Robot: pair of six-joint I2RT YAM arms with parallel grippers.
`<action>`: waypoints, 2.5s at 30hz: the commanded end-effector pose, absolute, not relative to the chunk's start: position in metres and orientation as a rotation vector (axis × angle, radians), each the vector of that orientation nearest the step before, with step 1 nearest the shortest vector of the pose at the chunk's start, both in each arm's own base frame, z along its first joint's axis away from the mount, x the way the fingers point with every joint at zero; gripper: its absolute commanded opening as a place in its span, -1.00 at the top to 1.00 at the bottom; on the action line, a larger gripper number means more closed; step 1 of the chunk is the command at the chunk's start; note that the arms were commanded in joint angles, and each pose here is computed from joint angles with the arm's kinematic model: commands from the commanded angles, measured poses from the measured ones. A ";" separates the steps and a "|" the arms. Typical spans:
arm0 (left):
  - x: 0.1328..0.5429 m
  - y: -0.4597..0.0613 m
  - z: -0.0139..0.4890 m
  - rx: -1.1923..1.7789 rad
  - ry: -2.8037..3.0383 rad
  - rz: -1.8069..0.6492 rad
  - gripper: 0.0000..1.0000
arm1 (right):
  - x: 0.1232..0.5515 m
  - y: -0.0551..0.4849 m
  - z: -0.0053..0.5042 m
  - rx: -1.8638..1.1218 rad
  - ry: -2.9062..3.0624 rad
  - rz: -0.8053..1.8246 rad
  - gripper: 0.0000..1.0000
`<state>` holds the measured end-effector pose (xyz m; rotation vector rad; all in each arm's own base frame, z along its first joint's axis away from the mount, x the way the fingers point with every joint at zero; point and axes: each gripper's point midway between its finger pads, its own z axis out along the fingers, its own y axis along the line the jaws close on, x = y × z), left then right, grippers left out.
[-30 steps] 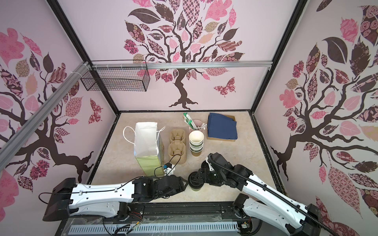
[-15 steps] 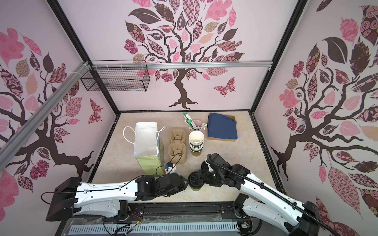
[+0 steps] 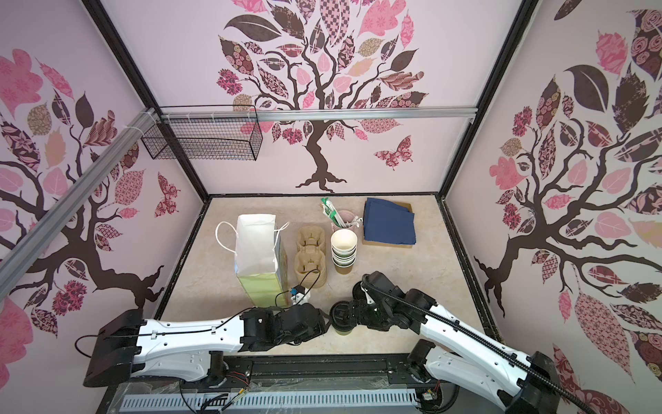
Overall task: Pack a coffee takeout order
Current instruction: Close the lid on the coffee cup.
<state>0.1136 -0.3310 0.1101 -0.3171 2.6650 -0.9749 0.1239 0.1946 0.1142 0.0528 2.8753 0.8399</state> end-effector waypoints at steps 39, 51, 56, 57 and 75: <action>0.133 -0.339 0.146 -0.133 2.574 -0.867 0.13 | 0.133 0.180 0.136 0.212 2.833 0.784 -0.67; 0.170 -0.345 0.169 -0.122 2.515 -0.961 -0.06 | 0.132 0.153 0.148 0.295 2.834 0.740 -0.66; 0.172 -0.352 0.168 -0.115 2.526 -0.960 -0.08 | 0.106 0.139 0.140 0.405 2.864 0.783 -0.62; 0.172 -0.353 0.167 -0.115 2.530 -0.962 -0.08 | 0.099 0.137 0.136 0.415 2.881 0.789 -0.62; 0.161 -0.373 0.145 -0.024 2.635 -1.002 -0.31 | 0.090 0.166 0.103 0.295 3.006 0.933 -0.76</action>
